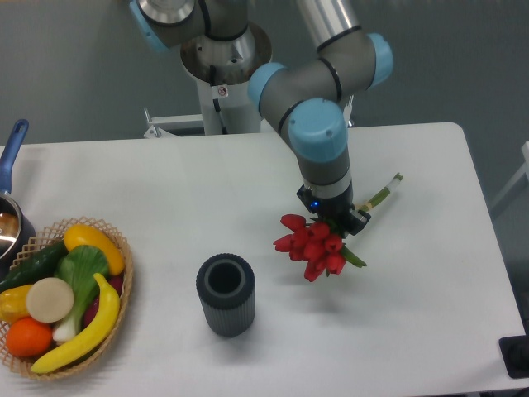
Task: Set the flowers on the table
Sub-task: 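Lower the tulips until the blooms and stems lie on the table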
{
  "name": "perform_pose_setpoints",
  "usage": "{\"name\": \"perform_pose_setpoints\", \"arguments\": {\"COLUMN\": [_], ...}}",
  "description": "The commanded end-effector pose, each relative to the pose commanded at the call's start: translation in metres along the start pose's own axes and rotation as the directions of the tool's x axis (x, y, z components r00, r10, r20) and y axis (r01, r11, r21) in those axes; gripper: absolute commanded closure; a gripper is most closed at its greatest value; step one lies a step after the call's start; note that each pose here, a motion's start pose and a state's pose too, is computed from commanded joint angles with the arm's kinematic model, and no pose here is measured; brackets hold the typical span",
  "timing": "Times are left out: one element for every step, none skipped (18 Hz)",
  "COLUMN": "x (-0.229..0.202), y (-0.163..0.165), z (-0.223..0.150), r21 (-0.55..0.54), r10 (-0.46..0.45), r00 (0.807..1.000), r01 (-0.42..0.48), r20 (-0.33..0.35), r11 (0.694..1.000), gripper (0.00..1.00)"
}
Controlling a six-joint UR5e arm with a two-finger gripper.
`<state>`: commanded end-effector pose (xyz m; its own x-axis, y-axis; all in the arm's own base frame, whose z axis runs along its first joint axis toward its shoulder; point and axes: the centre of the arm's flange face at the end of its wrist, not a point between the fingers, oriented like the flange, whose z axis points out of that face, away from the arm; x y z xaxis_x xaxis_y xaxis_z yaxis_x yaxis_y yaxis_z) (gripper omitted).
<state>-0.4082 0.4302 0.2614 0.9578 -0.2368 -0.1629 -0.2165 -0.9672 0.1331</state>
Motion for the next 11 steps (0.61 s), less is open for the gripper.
{"name": "perform_pose_setpoints", "arguments": {"x": [0.000, 0.000, 0.001, 0.001, 0.001, 0.001, 0.001, 0.001, 0.002, 0.004, 0.003], "y": [-0.001, -0.001, -0.002, -0.003, -0.004, -0.004, -0.004, -0.005, -0.008, -0.011, -0.012], "z": [0.003, 0.005, 0.008, 0.014, 0.016, 0.018, 0.021, 0.022, 0.026, 0.027, 0.031], "r21": [-0.002, -0.003, -0.005, -0.010, -0.012, -0.013, -0.014, -0.015, -0.016, -0.024, -0.033], "r10": [0.001, 0.002, 0.004, 0.006, 0.007, 0.006, 0.007, 0.007, 0.012, 0.019, 0.021], "r00": [1.000, 1.000, 1.000, 1.000, 1.000, 1.000, 0.999, 0.999, 0.999, 0.999, 0.999], "r01": [-0.001, -0.002, -0.004, -0.006, -0.007, -0.006, -0.007, -0.007, -0.013, -0.020, -0.023], "r20": [-0.004, -0.008, -0.012, -0.022, -0.026, -0.029, -0.033, -0.034, -0.039, -0.039, -0.039], "r11": [1.000, 1.000, 1.000, 1.000, 1.000, 1.000, 1.000, 1.000, 1.000, 1.000, 0.999], "gripper": [0.57, 0.57, 0.57, 0.57, 0.57, 0.56, 0.56, 0.56, 0.56, 0.56, 0.56]}}
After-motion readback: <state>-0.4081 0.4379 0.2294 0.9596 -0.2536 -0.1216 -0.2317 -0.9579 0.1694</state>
